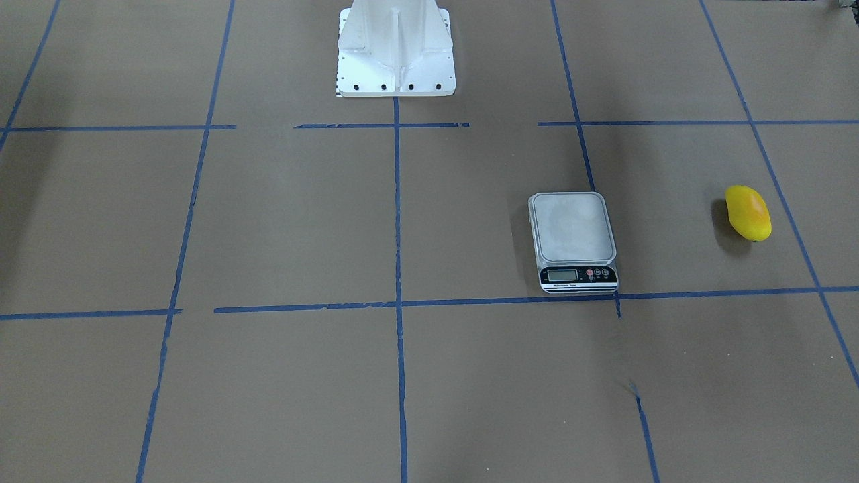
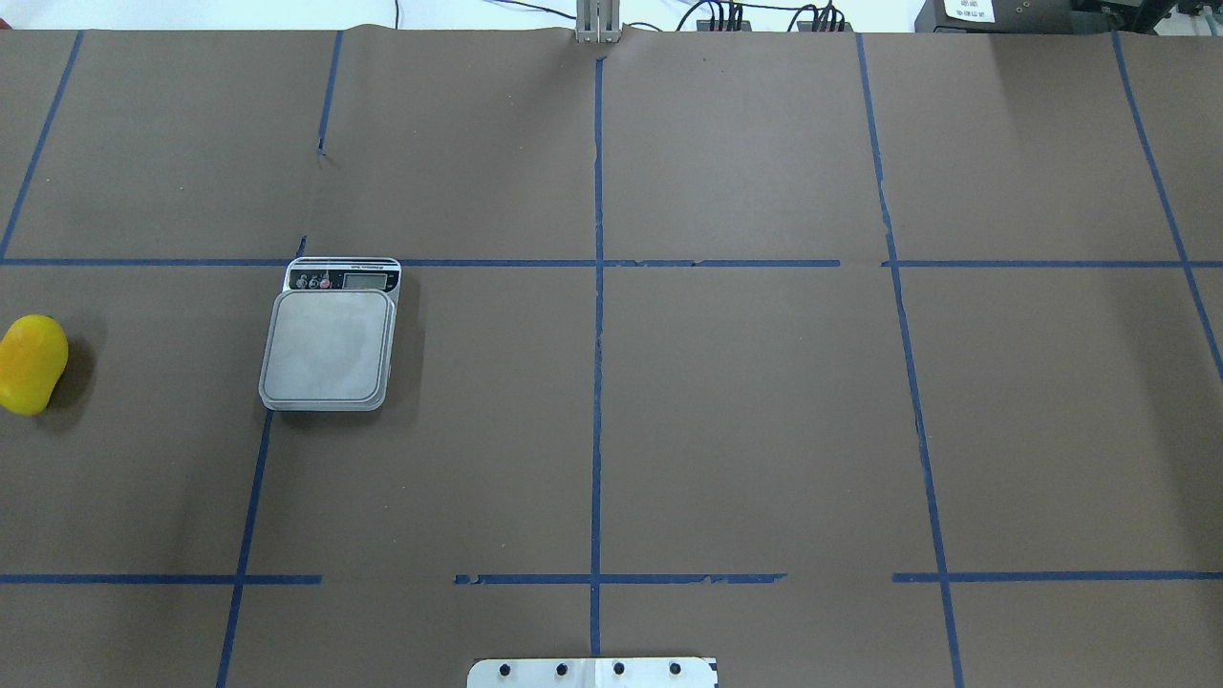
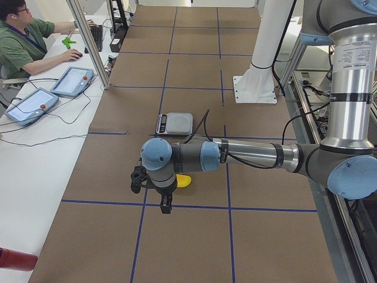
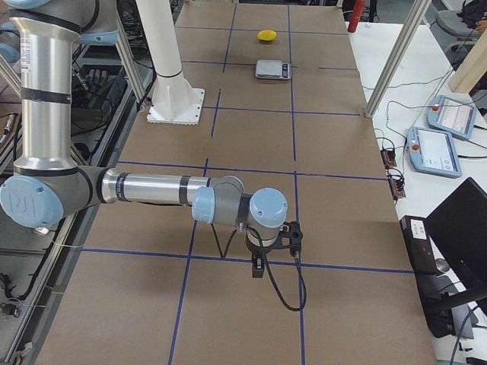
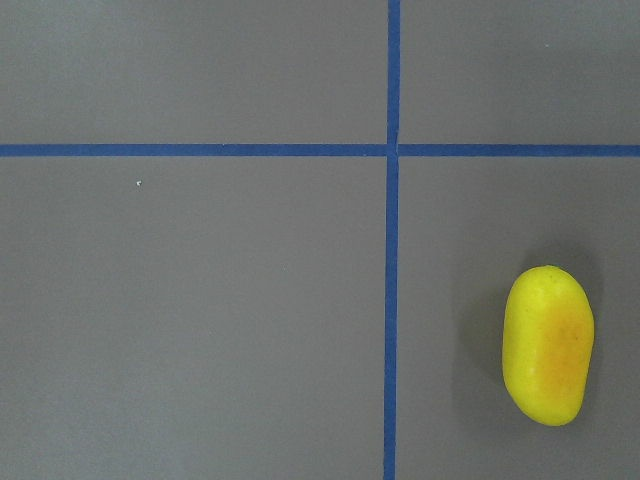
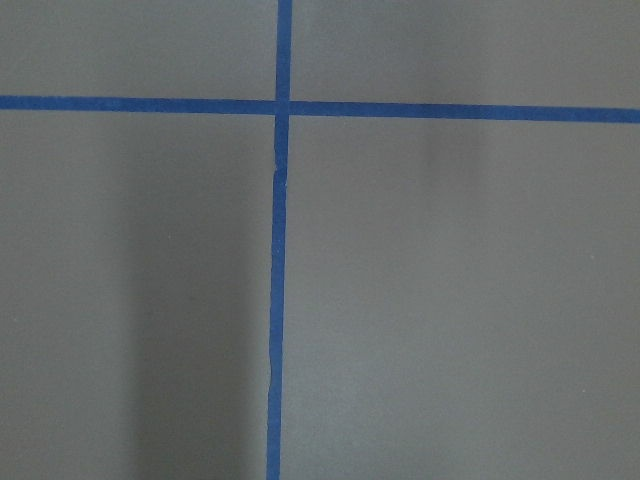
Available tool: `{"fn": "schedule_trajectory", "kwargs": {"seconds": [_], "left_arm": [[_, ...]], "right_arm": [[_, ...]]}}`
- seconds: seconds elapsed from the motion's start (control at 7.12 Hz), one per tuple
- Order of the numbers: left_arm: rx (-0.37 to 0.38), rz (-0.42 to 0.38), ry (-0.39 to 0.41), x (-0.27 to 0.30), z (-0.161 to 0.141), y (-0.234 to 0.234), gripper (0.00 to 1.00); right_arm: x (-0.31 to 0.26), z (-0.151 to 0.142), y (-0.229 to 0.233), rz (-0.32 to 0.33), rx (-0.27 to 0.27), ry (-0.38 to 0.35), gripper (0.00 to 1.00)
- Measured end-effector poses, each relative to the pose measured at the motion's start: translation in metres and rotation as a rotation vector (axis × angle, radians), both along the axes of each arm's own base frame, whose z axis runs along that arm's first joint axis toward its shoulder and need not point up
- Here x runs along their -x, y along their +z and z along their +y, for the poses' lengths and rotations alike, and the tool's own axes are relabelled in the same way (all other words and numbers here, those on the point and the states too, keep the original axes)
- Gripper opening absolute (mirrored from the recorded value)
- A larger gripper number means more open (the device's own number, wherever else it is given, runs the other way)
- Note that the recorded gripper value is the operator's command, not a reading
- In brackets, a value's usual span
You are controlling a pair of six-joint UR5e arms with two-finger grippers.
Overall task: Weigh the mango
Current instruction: 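Move the left gripper down toward the yellow mango beside the scale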
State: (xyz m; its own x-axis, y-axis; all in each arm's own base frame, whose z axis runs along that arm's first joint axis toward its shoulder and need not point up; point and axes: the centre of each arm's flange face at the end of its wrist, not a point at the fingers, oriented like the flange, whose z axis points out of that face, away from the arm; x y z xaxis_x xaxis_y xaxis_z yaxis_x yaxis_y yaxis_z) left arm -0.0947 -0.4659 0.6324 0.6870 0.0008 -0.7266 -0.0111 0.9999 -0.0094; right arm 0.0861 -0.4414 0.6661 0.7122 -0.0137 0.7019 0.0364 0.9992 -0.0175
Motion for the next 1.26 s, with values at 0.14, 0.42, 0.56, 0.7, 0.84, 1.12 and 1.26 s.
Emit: {"fn": "schedule_trajectory", "kwargs": {"seconds": [0.14,0.42,0.56,0.7,0.84,1.12,1.26], "left_arm": [[-0.012,0.0,0.0,0.0,-0.001,-0.002,1.0],[-0.06,-0.003,-0.007,-0.001,-0.007,-0.009,1.0],[-0.081,-0.005,-0.017,-0.006,-0.011,-0.012,1.0],[-0.109,-0.006,-0.044,-0.02,-0.015,-0.012,1.0],[-0.128,-0.002,-0.082,-0.043,-0.011,-0.01,1.0],[-0.154,0.018,-0.118,-0.109,0.007,-0.004,1.0],[-0.158,0.019,-0.099,-0.147,0.013,-0.005,1.0]], "right_arm": [[0.0,0.0,0.0,0.0,0.0,0.0,1.0],[0.0,0.0,0.0,0.0,0.0,0.0,1.0],[0.0,0.0,0.0,0.0,0.0,0.0,1.0],[0.0,0.0,0.0,0.0,0.0,0.0,1.0],[0.0,0.0,0.0,0.0,0.0,0.0,1.0],[0.0,0.0,0.0,0.0,0.0,0.0,1.0],[0.0,0.0,0.0,0.0,0.0,0.0,1.0]]}}
